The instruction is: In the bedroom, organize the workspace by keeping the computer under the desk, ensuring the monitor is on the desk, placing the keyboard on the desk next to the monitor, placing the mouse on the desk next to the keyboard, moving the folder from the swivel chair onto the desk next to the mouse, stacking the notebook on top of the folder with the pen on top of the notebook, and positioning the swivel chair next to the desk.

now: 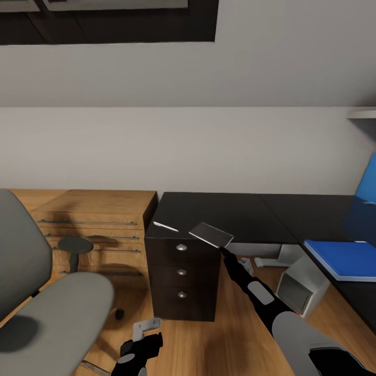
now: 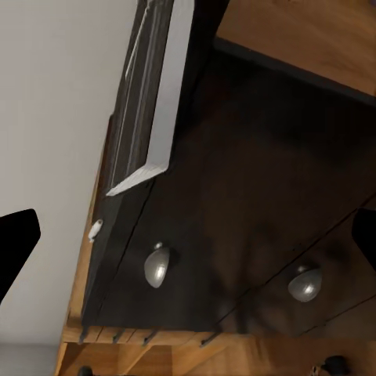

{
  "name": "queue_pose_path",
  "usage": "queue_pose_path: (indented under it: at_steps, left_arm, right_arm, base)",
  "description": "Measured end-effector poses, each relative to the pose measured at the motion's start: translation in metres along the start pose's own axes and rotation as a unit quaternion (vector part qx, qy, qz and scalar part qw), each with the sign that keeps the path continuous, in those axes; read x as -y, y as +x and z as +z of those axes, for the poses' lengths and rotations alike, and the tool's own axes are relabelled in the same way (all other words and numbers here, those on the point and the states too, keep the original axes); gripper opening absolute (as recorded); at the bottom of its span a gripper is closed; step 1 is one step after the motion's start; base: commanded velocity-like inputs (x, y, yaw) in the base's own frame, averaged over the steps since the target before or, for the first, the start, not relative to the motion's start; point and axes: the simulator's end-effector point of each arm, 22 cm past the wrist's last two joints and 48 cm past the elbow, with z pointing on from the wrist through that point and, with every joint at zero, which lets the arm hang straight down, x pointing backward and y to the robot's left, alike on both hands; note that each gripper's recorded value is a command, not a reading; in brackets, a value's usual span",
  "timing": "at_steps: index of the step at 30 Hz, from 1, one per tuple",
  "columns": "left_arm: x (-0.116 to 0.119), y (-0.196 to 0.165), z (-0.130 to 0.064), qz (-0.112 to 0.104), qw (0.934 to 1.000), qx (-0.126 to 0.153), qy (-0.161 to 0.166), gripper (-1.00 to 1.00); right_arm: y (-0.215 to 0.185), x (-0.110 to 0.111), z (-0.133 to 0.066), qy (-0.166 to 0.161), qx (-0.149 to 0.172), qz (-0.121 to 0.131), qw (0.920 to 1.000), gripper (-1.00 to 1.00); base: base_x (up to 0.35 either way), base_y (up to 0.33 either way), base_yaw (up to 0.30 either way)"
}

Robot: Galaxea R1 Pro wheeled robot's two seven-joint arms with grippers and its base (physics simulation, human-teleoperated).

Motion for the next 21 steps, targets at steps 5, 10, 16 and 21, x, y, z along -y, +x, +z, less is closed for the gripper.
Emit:
queue_pose_path:
  at_steps: [5, 10, 16, 21]
  left_arm:
    - [-0.0003, 0.0002, 0.0002, 0.000, 1.0000, 0.000, -0.001, 1.00]
    - [-0.0002, 0.0006, 0.0002, 0.000, 1.0000, -0.001, 0.000, 1.00]
    - [-0.0005, 0.0008, 0.0005, 0.000, 1.0000, -0.001, 0.000, 1.00]
    - [-0.0004, 0.0008, 0.0005, 0.000, 1.0000, -0.001, 0.000, 1.00]
  right_arm:
    - [-0.0003, 0.0002, 0.0002, 0.000, 0.000, -0.001, 1.0000, 1.00]
    - [0.0002, -0.0003, 0.0002, 0.000, 0.001, -0.001, 1.0000, 1.00]
    - [-0.0006, 0.0001, 0.0002, 0.000, 0.001, -0.001, 1.0000, 1.00]
    - [-0.0006, 0.0002, 0.0003, 0.000, 0.002, -0.001, 1.0000, 1.00]
  base:
    - [0.104, 0.000, 0.000]
    - [0.111, 0.000, 0.000]
    - [0.117, 0.000, 0.000]
    - [0.018, 0.000, 0.000]
